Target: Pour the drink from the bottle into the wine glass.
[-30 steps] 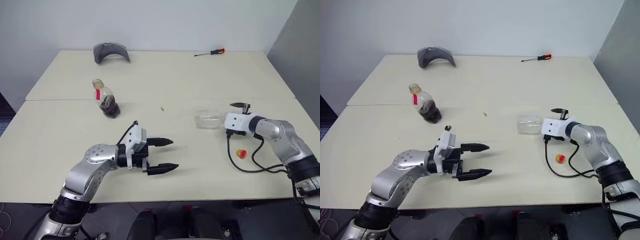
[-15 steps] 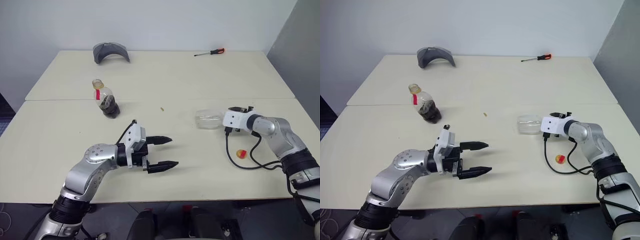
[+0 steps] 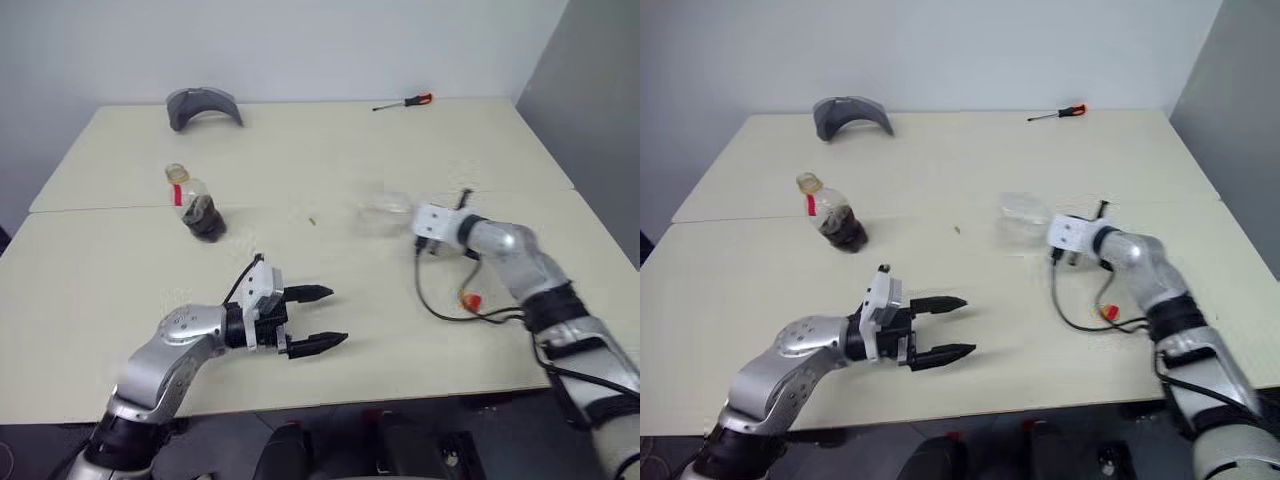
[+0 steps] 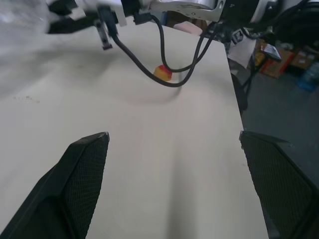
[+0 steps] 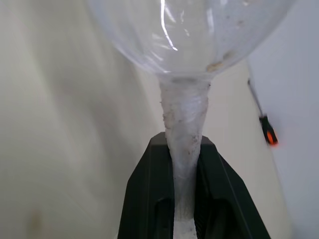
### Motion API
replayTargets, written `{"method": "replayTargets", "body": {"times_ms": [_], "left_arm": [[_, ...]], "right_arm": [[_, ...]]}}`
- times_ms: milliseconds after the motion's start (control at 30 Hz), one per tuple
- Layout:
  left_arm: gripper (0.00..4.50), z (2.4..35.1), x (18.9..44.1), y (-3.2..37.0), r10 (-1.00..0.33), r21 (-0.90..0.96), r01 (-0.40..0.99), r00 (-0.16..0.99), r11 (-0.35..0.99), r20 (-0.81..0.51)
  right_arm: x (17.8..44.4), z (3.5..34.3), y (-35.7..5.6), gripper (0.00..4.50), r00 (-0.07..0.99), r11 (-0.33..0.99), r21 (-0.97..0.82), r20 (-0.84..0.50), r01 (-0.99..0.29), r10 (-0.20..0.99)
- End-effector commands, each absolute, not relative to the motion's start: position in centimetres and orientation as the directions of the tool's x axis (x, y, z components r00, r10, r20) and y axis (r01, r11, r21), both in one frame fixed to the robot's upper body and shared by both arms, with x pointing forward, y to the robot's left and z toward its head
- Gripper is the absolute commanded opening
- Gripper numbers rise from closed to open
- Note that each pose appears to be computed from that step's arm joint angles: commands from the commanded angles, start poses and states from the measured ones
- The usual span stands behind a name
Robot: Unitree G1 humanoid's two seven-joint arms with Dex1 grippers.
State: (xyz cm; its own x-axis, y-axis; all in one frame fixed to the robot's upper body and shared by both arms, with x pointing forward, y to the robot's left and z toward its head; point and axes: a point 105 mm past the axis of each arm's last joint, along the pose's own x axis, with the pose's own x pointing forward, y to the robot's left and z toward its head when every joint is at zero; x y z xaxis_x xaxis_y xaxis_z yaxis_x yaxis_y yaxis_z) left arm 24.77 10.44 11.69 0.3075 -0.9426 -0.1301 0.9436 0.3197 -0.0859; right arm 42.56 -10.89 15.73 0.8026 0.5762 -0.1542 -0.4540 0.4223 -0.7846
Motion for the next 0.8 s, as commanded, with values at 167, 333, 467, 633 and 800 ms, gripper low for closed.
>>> {"method": "replayTargets", "body": {"times_ms": [167, 333, 467, 633, 800], "left_arm": [[4.50, 12.6, 26.1, 15.0, -0.645, -0.057, 0.644, 0.764, 0.763, -0.005], [4.50, 12.1, 24.5, 17.5, -0.398, -0.169, 0.394, 0.918, 0.904, 0.012], [4.50, 11.2, 23.0, 16.9, -0.386, -0.176, 0.377, 0.922, 0.909, -0.018], [4.50, 11.9, 23.3, 17.4, -0.329, -0.178, 0.325, 0.944, 0.929, 0.008], [4.50, 12.5, 23.6, 17.1, -0.331, -0.177, 0.329, 0.943, 0.928, 0.018]], "right_arm": [[42.8, 20.3, -3.8, 0.15, 0.726, 0.725, -0.264, 0.116, -0.635, 0.678], [42.3, 19.2, 0.8, 0.15, 0.689, 0.705, -0.071, 0.161, -0.706, 0.707], [41.7, 16.7, 3.0, 0.15, 0.682, 0.689, -0.003, 0.145, -0.725, 0.717], [41.6, 13.5, 4.2, 0.15, 0.726, 0.726, 0.044, 0.082, -0.687, 0.682], [40.9, 10.1, 4.6, 0.15, 0.744, 0.744, -0.011, -0.040, -0.668, 0.667]]}}
